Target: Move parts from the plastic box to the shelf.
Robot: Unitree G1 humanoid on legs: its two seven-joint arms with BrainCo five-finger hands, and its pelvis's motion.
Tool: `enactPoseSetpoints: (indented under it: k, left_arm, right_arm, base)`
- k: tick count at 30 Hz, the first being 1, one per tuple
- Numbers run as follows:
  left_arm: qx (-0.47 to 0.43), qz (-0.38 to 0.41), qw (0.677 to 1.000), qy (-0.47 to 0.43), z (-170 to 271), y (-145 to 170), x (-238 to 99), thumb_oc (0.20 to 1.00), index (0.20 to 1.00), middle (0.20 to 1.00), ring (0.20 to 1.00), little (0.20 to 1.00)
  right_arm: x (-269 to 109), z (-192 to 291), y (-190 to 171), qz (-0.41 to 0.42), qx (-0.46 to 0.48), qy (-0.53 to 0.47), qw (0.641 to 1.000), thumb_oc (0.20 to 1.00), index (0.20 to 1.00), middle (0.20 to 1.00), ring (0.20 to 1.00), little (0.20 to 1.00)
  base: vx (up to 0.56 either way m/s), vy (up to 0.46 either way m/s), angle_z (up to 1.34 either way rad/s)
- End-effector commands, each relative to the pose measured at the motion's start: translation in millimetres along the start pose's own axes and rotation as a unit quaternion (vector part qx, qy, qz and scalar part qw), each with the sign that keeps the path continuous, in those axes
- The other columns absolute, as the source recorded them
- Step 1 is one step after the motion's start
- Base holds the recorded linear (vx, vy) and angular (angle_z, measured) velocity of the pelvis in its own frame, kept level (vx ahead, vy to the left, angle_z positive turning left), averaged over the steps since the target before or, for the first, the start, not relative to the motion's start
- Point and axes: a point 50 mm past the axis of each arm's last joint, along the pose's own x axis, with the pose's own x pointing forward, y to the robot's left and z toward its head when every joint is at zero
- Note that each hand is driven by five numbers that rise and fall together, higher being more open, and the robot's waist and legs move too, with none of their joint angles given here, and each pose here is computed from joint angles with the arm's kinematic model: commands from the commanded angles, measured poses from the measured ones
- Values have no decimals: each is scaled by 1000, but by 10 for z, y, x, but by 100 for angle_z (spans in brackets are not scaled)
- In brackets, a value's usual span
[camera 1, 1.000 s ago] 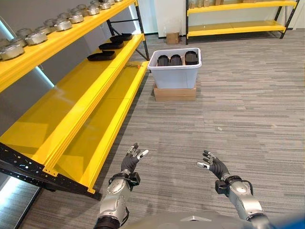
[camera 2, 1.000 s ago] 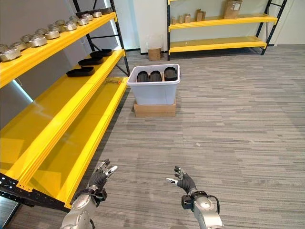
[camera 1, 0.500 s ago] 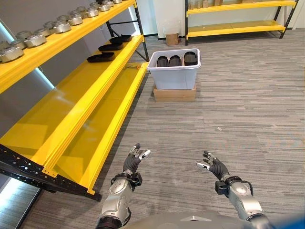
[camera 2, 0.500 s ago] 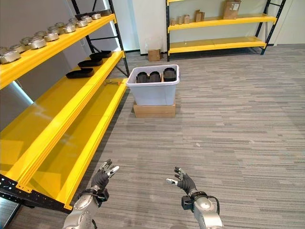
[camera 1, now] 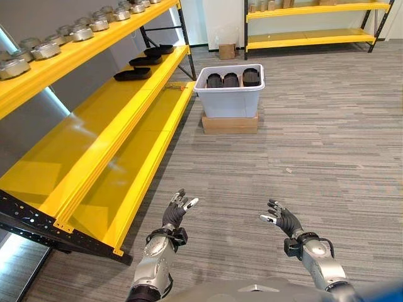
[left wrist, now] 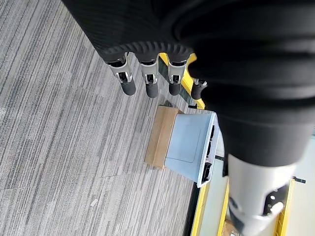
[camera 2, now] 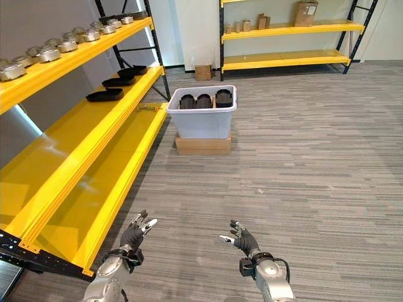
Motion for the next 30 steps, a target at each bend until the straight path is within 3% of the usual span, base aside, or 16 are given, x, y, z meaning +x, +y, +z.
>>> enactPoseSetpoints:
  k: [1,14,30]
  left_arm:
    - [26,-7,997,-72,410,92,95,1000,1000,1000,1000,1000]
    - [60,-16,996,-57,377,106,85,1000,1000,1000,1000,1000]
    - [31,-21,998,-52,287,17,58,1000,1000,1000,1000,1000]
  right_arm:
    - [158,300,211,31,26,-66,997,1000,1000,1000,1000,1000]
    - [85,285,262,40,63,-81,994,1000,1000,1000,1000,1000]
    - [33,361,90,20,41,-95,994,1000,1000,1000,1000,1000]
  base:
    - [-10,140,0]
    - [52,157,11]
    - [297,-77,11]
